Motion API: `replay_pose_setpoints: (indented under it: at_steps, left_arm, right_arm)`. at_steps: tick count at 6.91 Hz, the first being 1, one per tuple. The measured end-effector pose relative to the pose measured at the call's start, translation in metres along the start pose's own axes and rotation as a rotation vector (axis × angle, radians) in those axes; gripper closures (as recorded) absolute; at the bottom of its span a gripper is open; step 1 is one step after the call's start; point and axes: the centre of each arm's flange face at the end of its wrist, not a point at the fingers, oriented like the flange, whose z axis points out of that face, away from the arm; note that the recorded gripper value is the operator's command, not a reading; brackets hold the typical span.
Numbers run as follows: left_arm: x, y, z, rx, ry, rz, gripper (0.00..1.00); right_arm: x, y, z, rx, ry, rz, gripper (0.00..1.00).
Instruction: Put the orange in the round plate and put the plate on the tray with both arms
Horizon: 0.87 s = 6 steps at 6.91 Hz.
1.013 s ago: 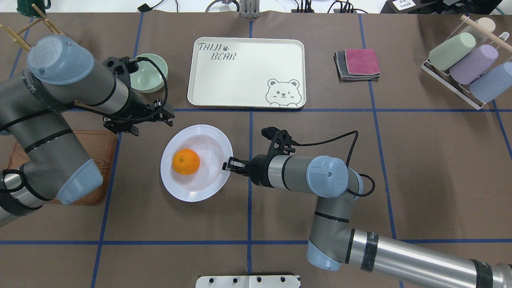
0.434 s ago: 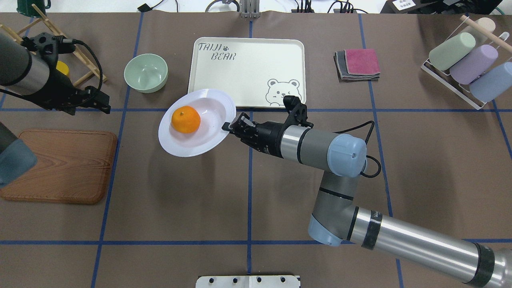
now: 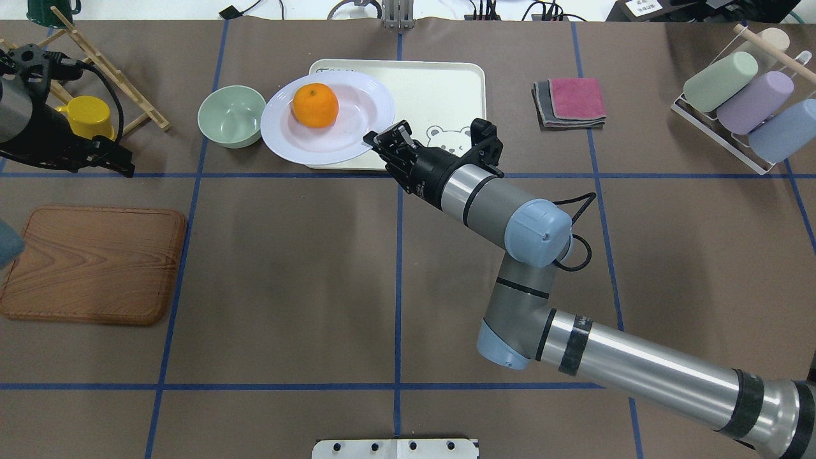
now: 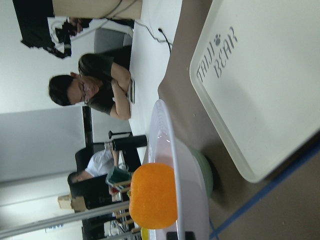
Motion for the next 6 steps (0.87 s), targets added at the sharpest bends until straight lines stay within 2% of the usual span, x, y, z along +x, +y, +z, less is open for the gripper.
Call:
replay_pose_setpoints:
  at_steps: [1,2,3,5,6]
  left_arm:
    - [-0.013,-0.001,0.002,-0.002,-0.013,0.022,0.03]
    - [-0.021,-0.002,0.003,-0.004,-0.02,0.034,0.03]
    - [-0.024,-0.002,0.003,-0.004,-0.022,0.039,0.03]
    - [-0.026,-0.003,0.003,-0.003,-0.024,0.039,0.03]
    - [-0.028,-0.003,0.002,-0.002,-0.025,0.037,0.03]
  right_arm:
    - [0.012,-0.015,0.016,0.094,0.005,0.002,1.0]
    - [0.017,-0.026,0.03,0.179,0.036,-0.008,1.0]
    - [0.017,-0.032,0.042,0.248,0.084,-0.031,0.76]
    - [0.025,-0.04,0.053,0.31,0.158,-0.066,0.01]
    - [0.031,-0.042,0.057,0.334,0.2,-0.084,0.0]
